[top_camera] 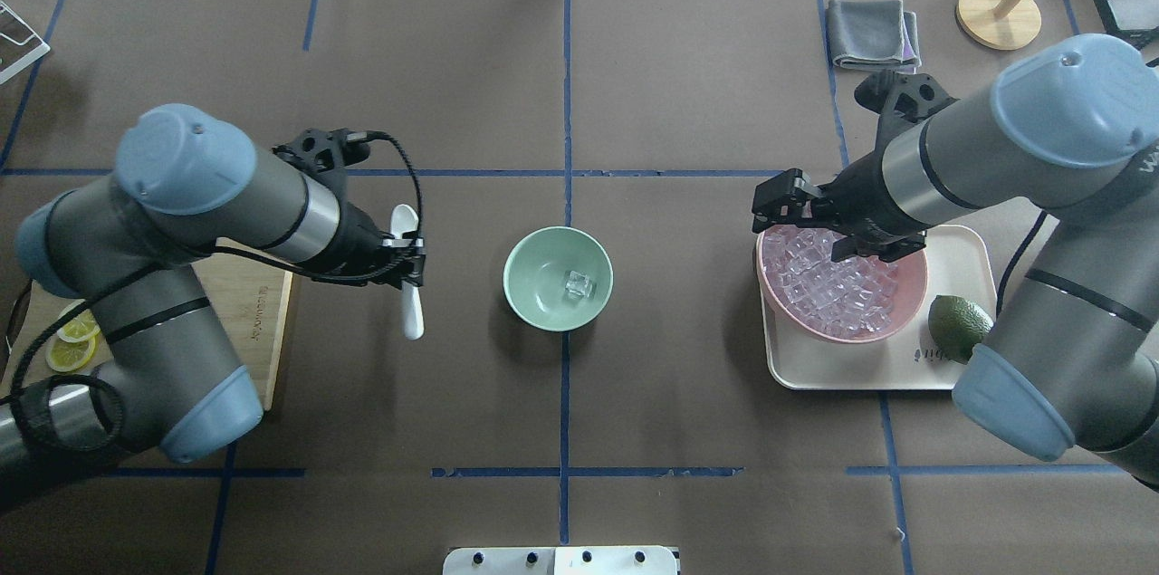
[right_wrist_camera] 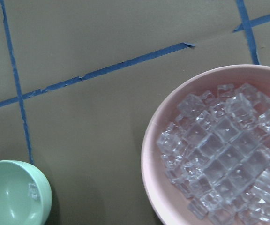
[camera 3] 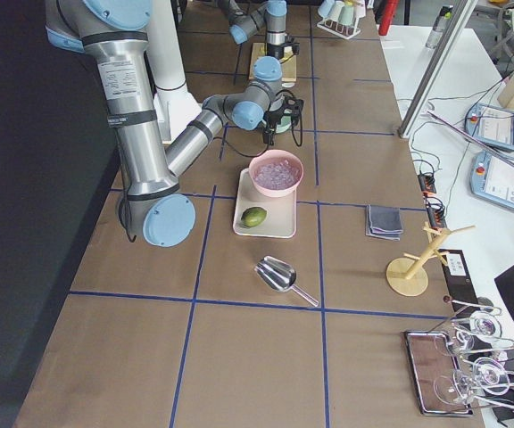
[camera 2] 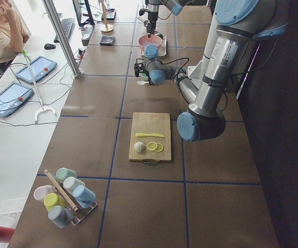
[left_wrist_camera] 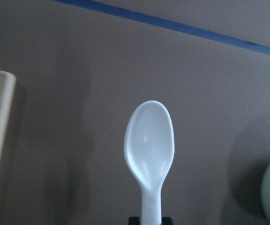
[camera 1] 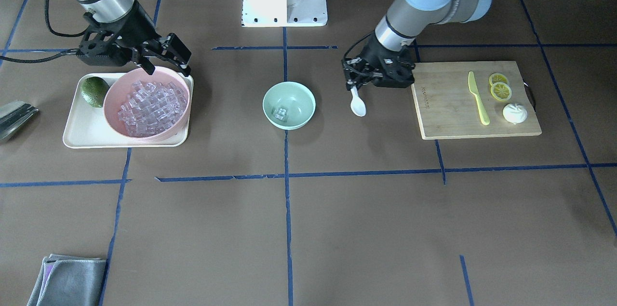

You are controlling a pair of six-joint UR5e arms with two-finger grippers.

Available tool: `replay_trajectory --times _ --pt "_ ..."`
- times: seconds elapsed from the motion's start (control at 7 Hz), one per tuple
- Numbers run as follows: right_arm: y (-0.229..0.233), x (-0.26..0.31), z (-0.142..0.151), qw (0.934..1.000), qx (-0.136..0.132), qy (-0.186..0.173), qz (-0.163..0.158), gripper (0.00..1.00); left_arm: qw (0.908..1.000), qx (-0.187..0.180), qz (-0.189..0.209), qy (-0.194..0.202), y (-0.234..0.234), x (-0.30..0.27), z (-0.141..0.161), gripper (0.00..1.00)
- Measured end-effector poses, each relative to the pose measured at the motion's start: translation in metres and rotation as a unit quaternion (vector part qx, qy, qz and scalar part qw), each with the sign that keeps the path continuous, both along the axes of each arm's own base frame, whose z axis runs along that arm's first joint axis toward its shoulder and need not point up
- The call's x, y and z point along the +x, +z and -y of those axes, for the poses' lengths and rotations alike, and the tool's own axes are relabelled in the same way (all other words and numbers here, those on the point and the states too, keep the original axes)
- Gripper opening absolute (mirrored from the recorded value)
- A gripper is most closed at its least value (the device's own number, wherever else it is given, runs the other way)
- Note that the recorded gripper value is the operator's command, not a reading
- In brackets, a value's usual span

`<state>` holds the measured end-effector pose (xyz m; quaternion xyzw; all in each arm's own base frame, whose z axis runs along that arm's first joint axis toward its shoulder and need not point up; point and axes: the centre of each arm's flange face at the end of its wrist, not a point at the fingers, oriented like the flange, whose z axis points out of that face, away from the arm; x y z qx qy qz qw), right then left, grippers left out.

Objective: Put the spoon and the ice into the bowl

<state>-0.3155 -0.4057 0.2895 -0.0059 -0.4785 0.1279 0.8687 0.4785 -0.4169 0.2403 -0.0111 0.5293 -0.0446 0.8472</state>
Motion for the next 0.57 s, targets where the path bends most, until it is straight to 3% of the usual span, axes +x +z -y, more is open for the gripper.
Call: replay_trajectory --times 0.29,0.43,0.57 --pt "0.011 0.012 -0.003 0.9999 0.008 -0.009 -0.006 1.0 0.9998 0.012 -0.011 0.011 -0.053 0.062 0.001 0.06" --pt "0.012 0.013 -0.003 0.9999 0.008 -0.01 -0.007 1.0 0.9997 0.017 -0.011 0.011 -0.064 0.076 0.001 0.4" --pt "0.011 0.014 -0.003 0.9999 0.009 -0.01 -0.006 1.0 0.9997 0.02 -0.011 0.01 -0.066 0.082 0.001 0.84"
